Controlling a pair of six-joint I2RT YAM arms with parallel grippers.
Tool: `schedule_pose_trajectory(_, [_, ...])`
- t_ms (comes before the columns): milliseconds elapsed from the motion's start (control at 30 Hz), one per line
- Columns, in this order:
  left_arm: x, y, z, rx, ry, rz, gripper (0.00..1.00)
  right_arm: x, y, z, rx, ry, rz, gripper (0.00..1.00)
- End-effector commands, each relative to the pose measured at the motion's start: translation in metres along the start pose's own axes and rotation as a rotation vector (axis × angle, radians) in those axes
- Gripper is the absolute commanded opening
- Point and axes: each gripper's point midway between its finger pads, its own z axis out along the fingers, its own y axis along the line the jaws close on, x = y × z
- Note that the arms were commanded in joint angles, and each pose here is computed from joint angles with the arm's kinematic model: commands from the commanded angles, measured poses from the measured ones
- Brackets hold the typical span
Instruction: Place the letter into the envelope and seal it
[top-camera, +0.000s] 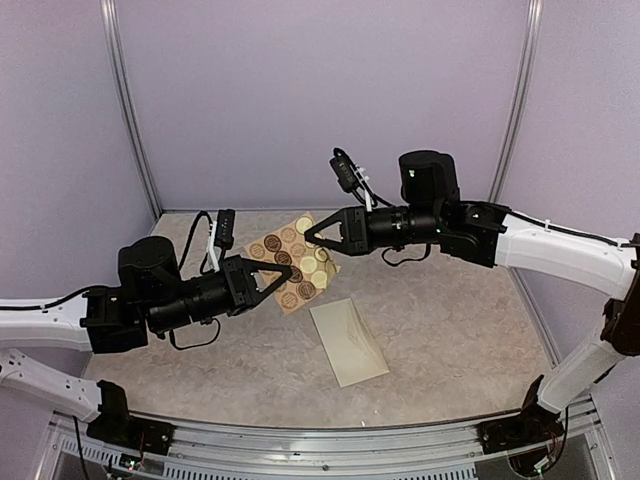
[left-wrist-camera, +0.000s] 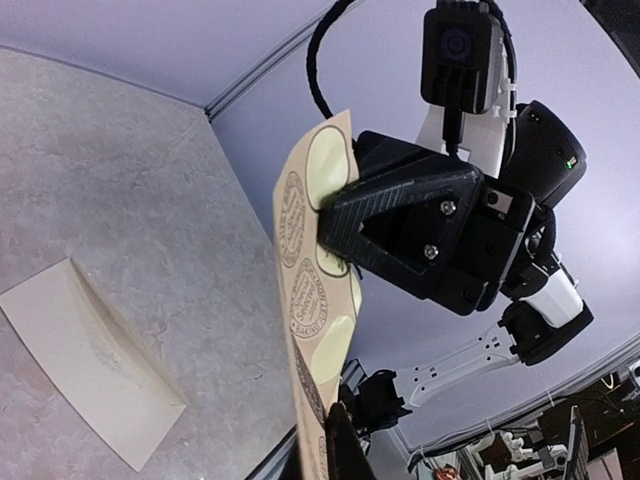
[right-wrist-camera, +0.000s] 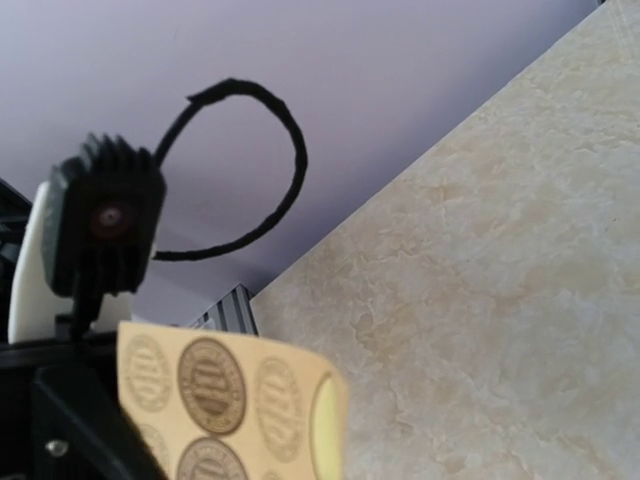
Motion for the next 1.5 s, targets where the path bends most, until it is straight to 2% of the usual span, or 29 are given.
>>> schedule_pose_trajectory(0, [-0.004,0.003,-0.002,-0.008,-0.033,-0.020,0.00,-0.003,0.012,-0.012,0.009,-0.008,-0.026,0.15])
schedule_pose_trajectory(100, [-0.004,0.008,-0.003,-0.028,-0.041,-0.034,0.00,-0.002,0.006,-0.021,0.064,-0.021,-0.023,0.45])
schedule_pose_trajectory(133, [-0.004,0.010,-0.003,-0.038,-0.042,-0.039,0.00,-0.003,0.005,-0.027,0.087,-0.031,-0.023,0.52])
schedule_pose_trajectory(200, [-0.004,0.015,-0.003,-0.061,-0.049,-0.056,0.00,-0.002,0.000,-0.037,0.139,-0.043,-0.018,0.58])
schedule_pose_trajectory(300, [-0.004,0.022,-0.003,-0.083,-0.055,-0.078,0.00,0.004,-0.007,-0.050,0.193,-0.056,-0.005,0.61])
schedule_pose_trajectory(500, [-0.004,0.021,0.000,-0.074,-0.051,-0.096,0.00,0.029,0.004,-0.046,0.134,0.008,0.009,0.45])
schedule_pose_trajectory(800, [0.001,0.019,0.005,-0.055,-0.030,-0.098,0.00,0.053,0.033,-0.012,0.011,0.106,-0.026,0.30])
schedule_pose_trajectory(1467, [0.002,0.014,0.005,-0.030,-0.026,-0.105,0.00,0.062,0.024,-0.002,0.030,0.137,-0.001,0.20])
